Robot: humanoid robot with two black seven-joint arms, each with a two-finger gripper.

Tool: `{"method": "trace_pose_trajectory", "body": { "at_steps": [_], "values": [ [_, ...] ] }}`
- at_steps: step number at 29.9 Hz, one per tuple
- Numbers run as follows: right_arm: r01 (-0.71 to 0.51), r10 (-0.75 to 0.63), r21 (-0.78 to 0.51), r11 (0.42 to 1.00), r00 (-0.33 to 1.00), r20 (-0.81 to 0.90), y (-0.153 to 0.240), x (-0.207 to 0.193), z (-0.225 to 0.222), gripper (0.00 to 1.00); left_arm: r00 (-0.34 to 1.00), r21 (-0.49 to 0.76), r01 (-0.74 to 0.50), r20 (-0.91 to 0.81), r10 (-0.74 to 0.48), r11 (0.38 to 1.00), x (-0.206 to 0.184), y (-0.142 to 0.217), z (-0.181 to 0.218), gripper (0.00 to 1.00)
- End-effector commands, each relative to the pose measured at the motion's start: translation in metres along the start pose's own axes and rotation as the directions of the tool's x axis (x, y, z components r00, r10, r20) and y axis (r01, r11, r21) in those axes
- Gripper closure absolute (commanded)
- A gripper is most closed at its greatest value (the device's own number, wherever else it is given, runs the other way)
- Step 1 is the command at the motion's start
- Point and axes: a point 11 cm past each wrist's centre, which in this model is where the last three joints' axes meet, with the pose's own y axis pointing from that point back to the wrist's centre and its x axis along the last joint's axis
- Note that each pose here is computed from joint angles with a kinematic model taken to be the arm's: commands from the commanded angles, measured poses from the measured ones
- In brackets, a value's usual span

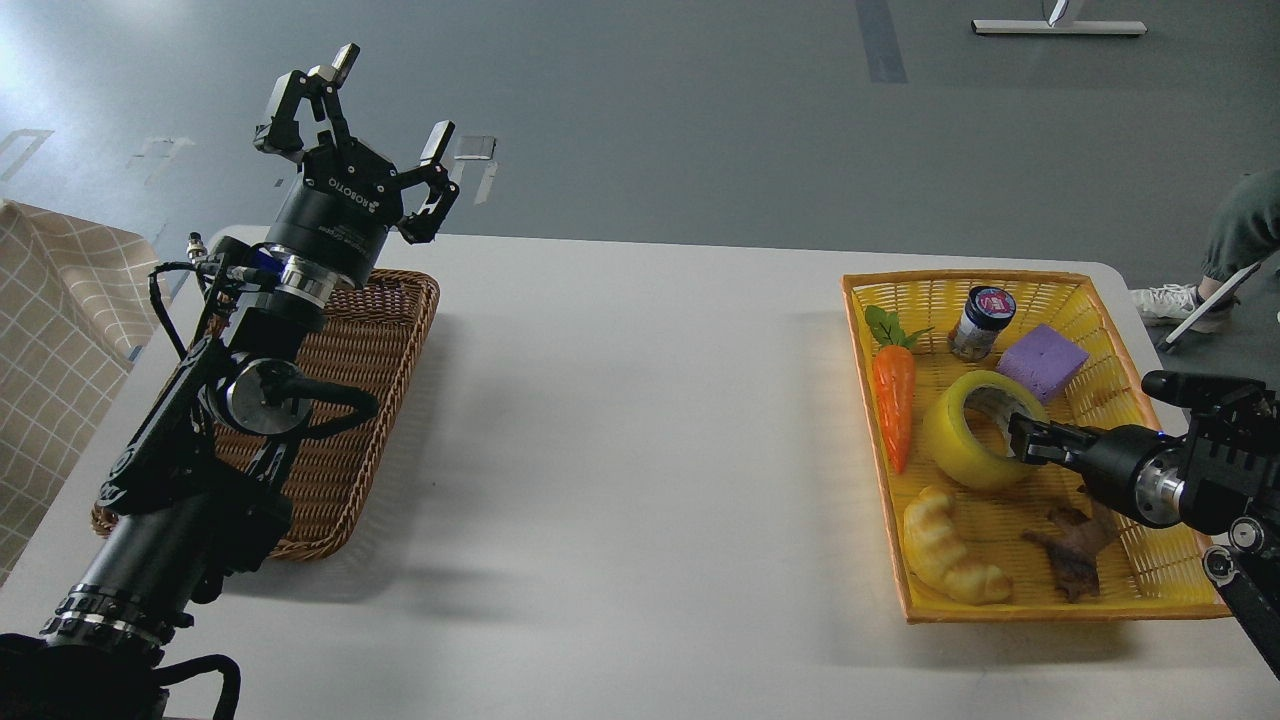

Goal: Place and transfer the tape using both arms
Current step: 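Grasp the yellow tape roll with the right gripper, then lift the tape out and lower it onto the table center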

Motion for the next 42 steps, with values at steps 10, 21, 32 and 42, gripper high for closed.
{"method": "trace_pose_trajectory", "body": {
  "at_steps": [10,21,32,42],
  "values": [
    [-0.034,0.035,0.042,0.999,0.999,-0.038,0.009,0.014,-0.008,0.8,1.0,0.006,-0.012,0.002,0.012,1.0,0.003,0.001,-0.002,0.02],
    [-0.12,0.141,0.11,0.987,0.969,-0.203,0.051,0.063,-0.024,0.8,1.0,0.007,-0.015,0.003,0.015,1.0,0.003,0.002,-0.003,0.02],
    [-0.248,0.298,0.208,0.946,0.918,-0.262,0.056,0.136,-0.068,0.8,1.0,0.009,-0.016,0.001,0.016,1.0,0.002,0.002,-0.005,0.02],
    [-0.15,0.308,0.404,0.902,0.881,-0.36,0.008,0.15,-0.187,0.8,1.0,0.004,-0.018,0.0,0.018,1.0,0.003,0.002,-0.003,0.02]
  ]
}}
